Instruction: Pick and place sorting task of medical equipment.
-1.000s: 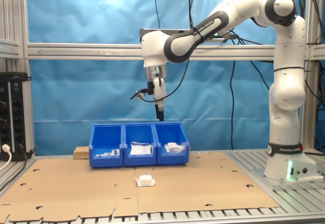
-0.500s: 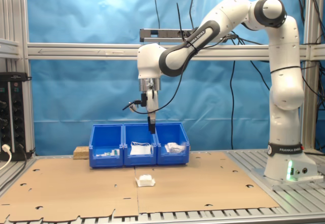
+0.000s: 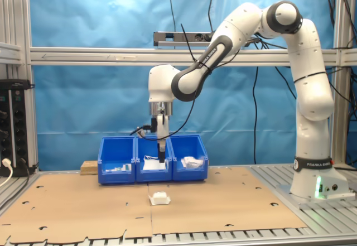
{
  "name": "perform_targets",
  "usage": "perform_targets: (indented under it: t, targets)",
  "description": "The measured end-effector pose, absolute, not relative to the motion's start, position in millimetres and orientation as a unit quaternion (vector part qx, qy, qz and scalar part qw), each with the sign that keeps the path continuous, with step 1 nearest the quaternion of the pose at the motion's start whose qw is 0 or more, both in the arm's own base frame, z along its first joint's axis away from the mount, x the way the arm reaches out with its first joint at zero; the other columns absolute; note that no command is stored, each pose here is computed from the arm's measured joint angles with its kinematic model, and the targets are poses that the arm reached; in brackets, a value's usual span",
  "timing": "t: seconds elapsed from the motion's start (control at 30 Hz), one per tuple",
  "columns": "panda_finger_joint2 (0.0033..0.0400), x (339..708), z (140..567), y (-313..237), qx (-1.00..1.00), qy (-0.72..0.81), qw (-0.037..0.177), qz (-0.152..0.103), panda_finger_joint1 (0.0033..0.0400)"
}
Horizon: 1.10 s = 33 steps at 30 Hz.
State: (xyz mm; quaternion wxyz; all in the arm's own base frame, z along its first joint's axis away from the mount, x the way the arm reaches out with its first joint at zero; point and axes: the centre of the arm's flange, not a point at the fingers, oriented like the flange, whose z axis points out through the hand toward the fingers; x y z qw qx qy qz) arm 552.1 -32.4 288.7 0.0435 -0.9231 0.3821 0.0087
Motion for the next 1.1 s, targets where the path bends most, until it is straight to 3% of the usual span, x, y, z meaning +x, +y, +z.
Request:
perform_targets:
  t: [0.4,1.1]
  targets:
    - [0.04,541,256,-28,-0.922,0.383,0.052,-0.003,0.04]
    - [0.04,535,207,-26,-0.92,0.387,0.062,0.004,0.04]
